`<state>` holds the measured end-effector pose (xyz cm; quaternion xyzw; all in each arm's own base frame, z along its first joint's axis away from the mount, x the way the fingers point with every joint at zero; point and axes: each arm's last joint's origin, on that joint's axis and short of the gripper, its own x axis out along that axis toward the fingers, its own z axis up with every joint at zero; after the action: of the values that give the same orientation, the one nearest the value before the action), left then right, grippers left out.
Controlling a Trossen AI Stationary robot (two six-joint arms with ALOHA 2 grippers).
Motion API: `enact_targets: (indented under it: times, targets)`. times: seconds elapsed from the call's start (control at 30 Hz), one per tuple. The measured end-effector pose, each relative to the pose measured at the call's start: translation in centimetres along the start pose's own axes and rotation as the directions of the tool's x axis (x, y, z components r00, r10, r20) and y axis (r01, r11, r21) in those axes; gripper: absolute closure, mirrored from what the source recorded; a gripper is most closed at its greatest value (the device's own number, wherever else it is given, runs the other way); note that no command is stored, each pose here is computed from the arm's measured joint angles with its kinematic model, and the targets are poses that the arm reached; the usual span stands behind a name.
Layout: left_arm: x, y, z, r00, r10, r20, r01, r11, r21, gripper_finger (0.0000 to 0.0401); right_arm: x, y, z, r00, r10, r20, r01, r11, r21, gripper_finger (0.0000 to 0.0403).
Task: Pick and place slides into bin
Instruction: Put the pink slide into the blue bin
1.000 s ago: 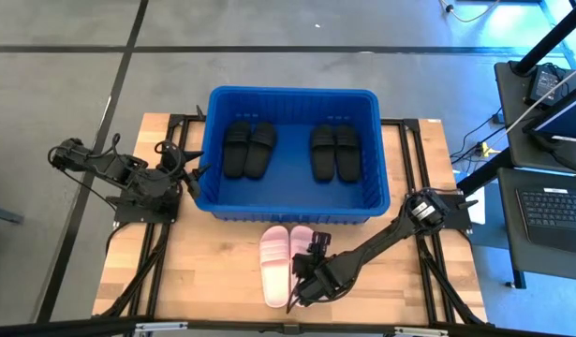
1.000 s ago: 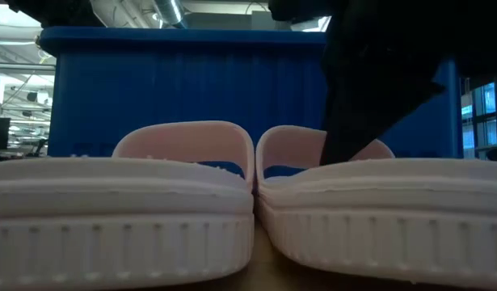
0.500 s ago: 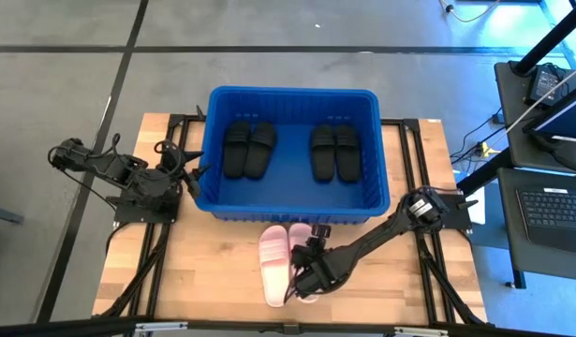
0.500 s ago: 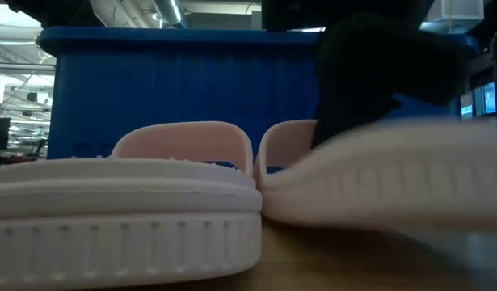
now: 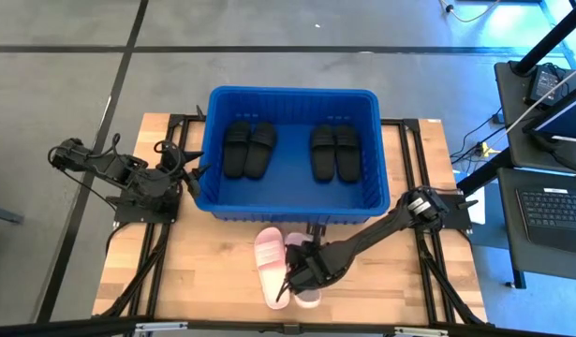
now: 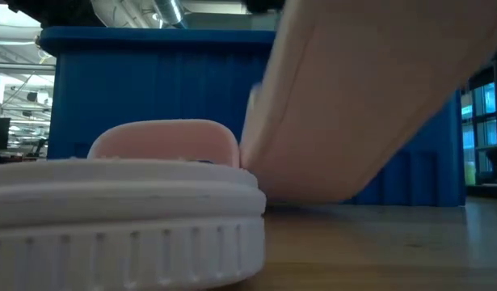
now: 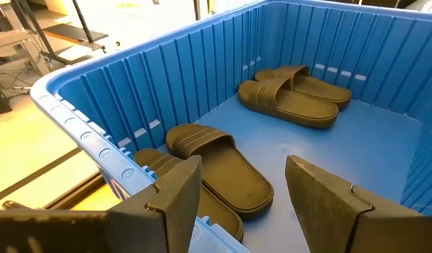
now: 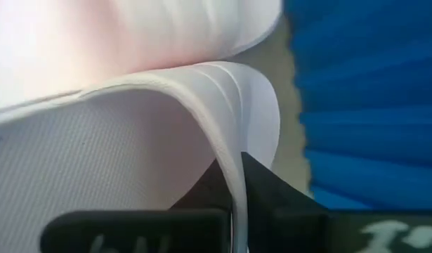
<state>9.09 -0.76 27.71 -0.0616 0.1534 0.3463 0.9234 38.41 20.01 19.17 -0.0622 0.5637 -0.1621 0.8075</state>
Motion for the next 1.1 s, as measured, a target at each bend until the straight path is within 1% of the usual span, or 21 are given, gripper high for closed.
enact_targets:
  times: [0.13,0.27,0.37,0.43,0.47,0.5,0.53,0.6,0.67,0.7,0.8,0.9,1.0,1.03,1.1]
  targets:
    - [0.0,0.0,0.0,1.000,0.000,0.000,0.000,1.000,0.000,0.0199,-3.7,-0.8,1.5,0.999,0.045,-0.029,-0.046,0.999,-0.012,0.0391]
    - [0.0,0.0,0.0,1.000,0.000,0.000,0.000,1.000,0.000,0.0199,-8.6,-2.5,3.4,0.996,0.089,0.005,-0.088,0.995,-0.037,0.0391]
    - [0.0,0.0,0.0,1.000,0.000,0.000,0.000,1.000,0.000,0.0199,-12.6,-3.9,4.7,0.983,0.154,0.104,-0.150,0.988,-0.041,0.0391]
    - [0.0,0.0,0.0,1.000,0.000,0.000,0.000,1.000,0.000,0.0199,-14.5,-5.1,5.0,0.956,0.185,0.230,-0.185,0.983,-0.020,0.0391]
    - [0.0,0.0,0.0,1.000,0.000,0.000,0.000,1.000,0.000,0.0199,-15.2,-5.8,5.1,0.943,0.173,0.285,-0.176,0.984,-0.014,0.0391]
    - [0.0,0.0,0.0,1.000,0.000,0.000,0.000,1.000,0.001,0.0199,-15.9,-6.8,5.2,0.932,0.149,0.331,-0.163,0.987,0.014,0.0391]
    - [0.0,0.0,0.0,1.000,0.000,0.000,0.000,1.000,0.000,0.0199,-16.7,-7.9,5.1,0.922,0.101,0.373,-0.127,0.991,0.047,0.0391]
    - [0.0,0.0,0.0,1.000,0.000,0.000,0.000,1.000,0.000,0.0199,-17.6,-10.3,5.1,0.907,-0.043,0.418,-0.010,0.992,0.123,0.0391]
    - [0.0,0.0,0.0,1.000,0.000,0.000,0.000,1.000,0.000,0.0199,-18.1,-12.5,5.1,0.884,-0.177,0.434,0.109,0.978,0.176,0.0391]
    - [0.0,0.0,0.0,1.000,0.000,0.000,0.000,1.000,0.000,0.0199,-18.1,-13.5,5.1,0.876,-0.222,0.428,0.154,0.970,0.188,0.0391]
    - [0.0,0.0,0.0,1.000,0.000,0.000,0.000,1.000,-0.001,0.0199,-17.9,-16.5,5.2,0.871,-0.312,0.378,0.263,0.948,0.179,0.0391]
    - [0.0,0.0,0.0,1.000,0.000,0.000,0.000,1.000,-0.001,0.0199,-16.7,-19.3,4.9,0.877,-0.400,0.264,0.378,0.916,0.134,0.0391]
    - [0.0,0.0,0.0,1.000,0.000,0.000,0.000,1.000,-0.001,0.0199,-14.8,-21.0,4.4,0.864,-0.479,0.156,0.470,0.878,0.091,0.0391]
    - [0.0,0.0,0.0,1.000,0.000,0.000,0.000,1.000,-0.001,0.0199,-14.1,-21.3,4.1,0.856,-0.498,0.137,0.490,0.867,0.087,0.0391]
    - [0.0,0.0,0.0,1.000,0.000,0.000,0.000,1.000,-0.001,0.0199,-13.0,-21.8,3.1,0.855,-0.508,0.109,0.502,0.862,0.077,0.0391]
